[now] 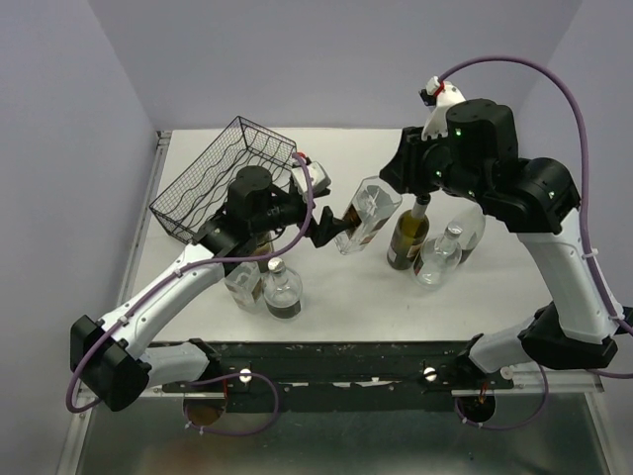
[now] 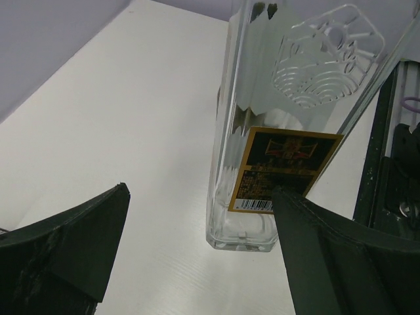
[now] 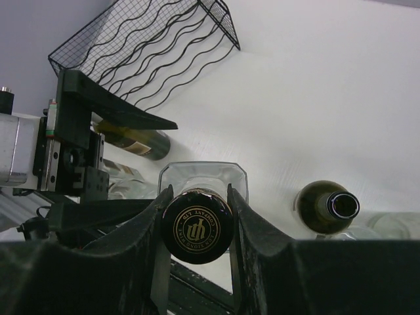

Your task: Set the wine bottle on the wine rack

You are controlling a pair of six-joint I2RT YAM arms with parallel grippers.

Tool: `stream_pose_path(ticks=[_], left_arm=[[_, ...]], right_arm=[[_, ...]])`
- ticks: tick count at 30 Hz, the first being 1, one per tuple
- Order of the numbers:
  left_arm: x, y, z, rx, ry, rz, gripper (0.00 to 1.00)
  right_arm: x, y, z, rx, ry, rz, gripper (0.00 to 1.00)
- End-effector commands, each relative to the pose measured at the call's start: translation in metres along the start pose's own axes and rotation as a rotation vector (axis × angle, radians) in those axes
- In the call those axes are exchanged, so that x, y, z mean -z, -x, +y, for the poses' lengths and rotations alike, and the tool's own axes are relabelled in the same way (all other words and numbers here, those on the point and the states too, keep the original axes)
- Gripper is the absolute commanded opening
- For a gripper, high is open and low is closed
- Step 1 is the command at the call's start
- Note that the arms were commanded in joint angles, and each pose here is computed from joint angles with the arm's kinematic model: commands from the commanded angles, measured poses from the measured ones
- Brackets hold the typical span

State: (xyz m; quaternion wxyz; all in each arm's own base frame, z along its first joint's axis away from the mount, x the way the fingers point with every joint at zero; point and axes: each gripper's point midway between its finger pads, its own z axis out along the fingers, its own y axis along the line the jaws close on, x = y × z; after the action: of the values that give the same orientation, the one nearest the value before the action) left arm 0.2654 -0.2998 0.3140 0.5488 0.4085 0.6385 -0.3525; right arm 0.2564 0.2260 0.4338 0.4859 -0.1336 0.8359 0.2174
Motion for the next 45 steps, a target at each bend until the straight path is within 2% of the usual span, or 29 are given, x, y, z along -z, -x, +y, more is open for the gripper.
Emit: stream_pose_path(ticks=[1, 4, 8, 15, 20, 24, 29, 31, 33, 35, 36, 39, 40, 42, 44, 45], left_arm=[[-0.005, 0.013, -0.016, -0.082, -0.088, -0.087, 0.99], [-0.006, 0.008, -0.031, -0.095, -0.169, -0.102, 0.99], [0.001, 0.001, -0.067, -0.122, -0.370, -0.118, 0.99], [0.005, -0.008, -0.083, -0.107, -0.466, -0.091, 0.99], [-0.009, -0.016, -0.070, -0.067, -0.391, -0.057, 0.99], [-0.023, -0.020, -0.028, -0.034, -0.148, -0.028, 0.99], [-0.027, -0.018, -0.010, -0.047, -0.043, -0.046, 0.97], [-0.026, -0.015, -0.002, -0.057, 0.004, -0.059, 0.88], [-0.024, -0.012, 0.004, -0.069, 0.039, -0.066, 0.67], [-0.025, -0.008, 0.004, -0.108, 0.025, -0.060, 0.25], [-0.025, -0.003, 0.004, -0.126, 0.024, -0.059, 0.00], [-0.026, 0.005, 0.012, -0.169, 0.055, -0.064, 0.00], [-0.025, 0.010, 0.013, -0.196, 0.060, -0.079, 0.00], [-0.021, 0.021, 0.015, -0.243, 0.076, -0.116, 0.00], [-0.016, 0.031, 0.015, -0.309, 0.084, -0.155, 0.00], [-0.014, 0.037, 0.016, -0.344, 0.091, -0.174, 0.00]], right_arm=[[0.035, 0.039, 0.032, -0.101, 0.182, -0.152, 0.01], [0.038, 0.039, 0.035, -0.111, 0.201, -0.148, 0.01], [0.037, 0.037, 0.037, -0.122, 0.213, -0.149, 0.01], [0.039, 0.039, 0.039, -0.113, 0.235, -0.169, 0.01], [0.042, 0.046, 0.043, -0.121, 0.261, -0.211, 0.01], [0.049, 0.052, 0.043, -0.140, 0.272, -0.252, 0.01], [0.058, 0.055, 0.042, -0.159, 0.287, -0.299, 0.01], [0.058, 0.053, 0.041, -0.159, 0.285, -0.298, 0.01], [0.057, 0.049, 0.040, -0.159, 0.285, -0.288, 0.01], [0.058, 0.044, 0.039, -0.162, 0.284, -0.275, 0.01], [0.057, 0.041, 0.038, -0.161, 0.280, -0.267, 0.03], [0.058, 0.034, 0.034, -0.161, 0.265, -0.255, 0.34], [0.058, 0.030, 0.031, -0.160, 0.257, -0.252, 0.52], [0.058, 0.021, 0.023, -0.155, 0.230, -0.246, 0.77], [0.061, 0.014, 0.017, -0.143, 0.209, -0.244, 0.92], [0.063, 0.011, 0.013, -0.134, 0.200, -0.242, 0.96]])
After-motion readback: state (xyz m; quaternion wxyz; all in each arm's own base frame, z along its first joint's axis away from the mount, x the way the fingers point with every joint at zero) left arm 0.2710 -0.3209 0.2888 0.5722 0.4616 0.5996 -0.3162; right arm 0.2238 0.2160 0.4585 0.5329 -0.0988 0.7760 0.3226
